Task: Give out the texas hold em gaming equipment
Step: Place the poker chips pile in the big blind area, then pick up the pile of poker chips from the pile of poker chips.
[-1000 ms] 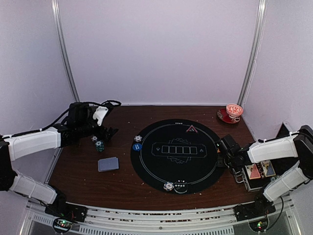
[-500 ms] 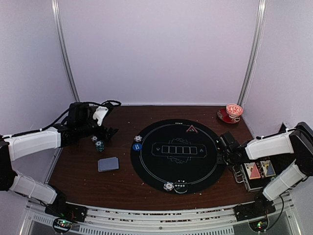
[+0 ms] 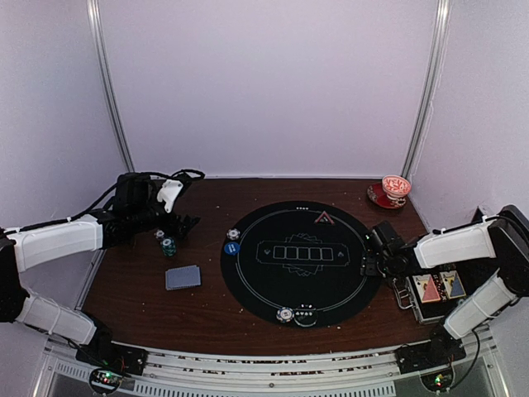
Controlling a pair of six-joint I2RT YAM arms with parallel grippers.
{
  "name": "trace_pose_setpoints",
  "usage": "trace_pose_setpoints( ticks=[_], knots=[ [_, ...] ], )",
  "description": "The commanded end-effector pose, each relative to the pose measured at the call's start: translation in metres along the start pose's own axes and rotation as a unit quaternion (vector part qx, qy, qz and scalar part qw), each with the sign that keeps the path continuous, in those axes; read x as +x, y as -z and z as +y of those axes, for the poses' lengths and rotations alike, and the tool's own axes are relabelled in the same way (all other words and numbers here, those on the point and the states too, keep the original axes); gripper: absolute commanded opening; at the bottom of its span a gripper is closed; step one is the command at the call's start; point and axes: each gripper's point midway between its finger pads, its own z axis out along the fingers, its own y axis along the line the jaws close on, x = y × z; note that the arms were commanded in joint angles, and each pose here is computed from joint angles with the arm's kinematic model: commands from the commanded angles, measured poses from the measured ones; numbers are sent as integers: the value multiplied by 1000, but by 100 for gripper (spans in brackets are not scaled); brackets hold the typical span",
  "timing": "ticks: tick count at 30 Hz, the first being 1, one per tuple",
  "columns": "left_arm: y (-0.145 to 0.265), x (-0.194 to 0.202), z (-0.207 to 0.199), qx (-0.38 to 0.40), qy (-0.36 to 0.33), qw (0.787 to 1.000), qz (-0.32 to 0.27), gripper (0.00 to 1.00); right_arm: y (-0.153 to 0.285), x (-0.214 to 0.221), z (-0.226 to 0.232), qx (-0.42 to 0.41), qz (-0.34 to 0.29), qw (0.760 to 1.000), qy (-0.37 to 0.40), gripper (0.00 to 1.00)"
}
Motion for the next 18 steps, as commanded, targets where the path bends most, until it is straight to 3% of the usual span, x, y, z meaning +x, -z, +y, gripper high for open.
trace_pose_setpoints(
  ticks=[1,9,18],
  knots=[
    [-1,-6,4,-9,3,1000,-18,98,14,-18,3,-8,-21,1000,-3,83],
    [-1,-6,8,-19,2,1000,-16,98,67,-67,47,-81,-89,993,22,100],
    [-3,-1,31,-54,-2,998,19,98,92,-93,100,-118,-127,982,72,100]
  ],
)
